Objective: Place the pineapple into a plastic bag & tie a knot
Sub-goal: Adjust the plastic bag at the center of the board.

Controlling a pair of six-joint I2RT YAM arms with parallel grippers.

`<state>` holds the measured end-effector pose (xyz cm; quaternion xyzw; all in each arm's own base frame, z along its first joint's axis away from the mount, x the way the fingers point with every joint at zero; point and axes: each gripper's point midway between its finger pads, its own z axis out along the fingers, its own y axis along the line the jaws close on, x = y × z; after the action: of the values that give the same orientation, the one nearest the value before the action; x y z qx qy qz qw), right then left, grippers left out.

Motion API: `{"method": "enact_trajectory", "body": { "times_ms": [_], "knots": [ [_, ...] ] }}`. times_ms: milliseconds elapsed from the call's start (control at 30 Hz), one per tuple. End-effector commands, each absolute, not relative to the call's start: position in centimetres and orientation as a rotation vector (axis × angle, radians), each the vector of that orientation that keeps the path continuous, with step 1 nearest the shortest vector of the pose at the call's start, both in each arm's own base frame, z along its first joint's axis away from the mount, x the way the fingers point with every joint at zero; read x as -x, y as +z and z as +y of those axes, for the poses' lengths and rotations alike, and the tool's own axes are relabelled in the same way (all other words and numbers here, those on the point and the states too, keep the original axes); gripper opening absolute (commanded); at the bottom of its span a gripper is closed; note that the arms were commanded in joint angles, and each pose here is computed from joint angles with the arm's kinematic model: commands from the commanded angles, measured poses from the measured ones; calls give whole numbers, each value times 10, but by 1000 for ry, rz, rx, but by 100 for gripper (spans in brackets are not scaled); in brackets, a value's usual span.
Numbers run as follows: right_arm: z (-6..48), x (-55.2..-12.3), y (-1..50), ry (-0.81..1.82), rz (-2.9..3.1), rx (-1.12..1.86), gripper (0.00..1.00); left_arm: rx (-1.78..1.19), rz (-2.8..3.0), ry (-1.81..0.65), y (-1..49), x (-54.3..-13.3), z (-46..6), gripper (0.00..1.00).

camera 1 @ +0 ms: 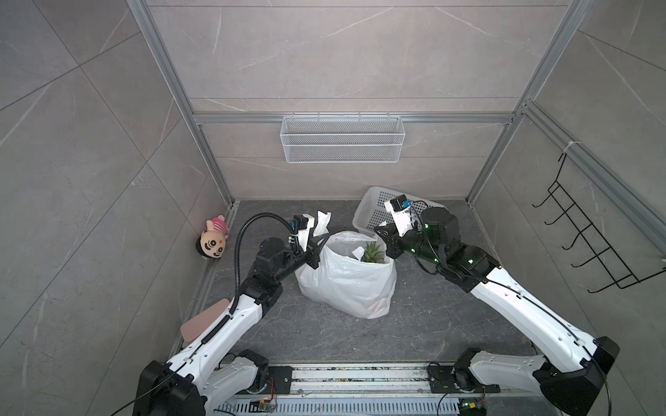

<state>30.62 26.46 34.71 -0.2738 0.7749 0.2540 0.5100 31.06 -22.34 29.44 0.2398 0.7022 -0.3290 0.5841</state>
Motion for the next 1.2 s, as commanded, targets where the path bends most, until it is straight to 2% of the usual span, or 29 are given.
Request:
{"method": "enact_trajectory", "body": {
  "times_ms": [0,200,500,667,700,800,1000,1067,1167],
  "knots": [
    [277,-304,373,688,1760,695,0,-579,1543,-815,319,-312,-231,0],
    [288,-304,373,720,1744,748,0,-606,1574,-869,311,-317,-241,0],
    [312,-292,359,770,1731,1001,0,-656,1687,-870,295,-316,-246,0],
    [315,-298,361,776,1776,985,0,-699,1697,-877,294,-313,-249,0],
    [311,-304,364,752,1804,927,2,-707,1698,-883,294,-312,-250,0],
    [294,-310,369,692,1892,804,23,-719,1694,-882,294,-311,-250,0],
    [256,-302,362,568,2085,649,37,-731,1676,-895,300,-308,-251,0],
    [247,-298,362,543,2109,621,50,-742,1668,-898,302,-306,-252,0],
    [241,-303,372,520,2089,563,64,-767,1661,-899,302,-302,-252,0]
  ]
}}
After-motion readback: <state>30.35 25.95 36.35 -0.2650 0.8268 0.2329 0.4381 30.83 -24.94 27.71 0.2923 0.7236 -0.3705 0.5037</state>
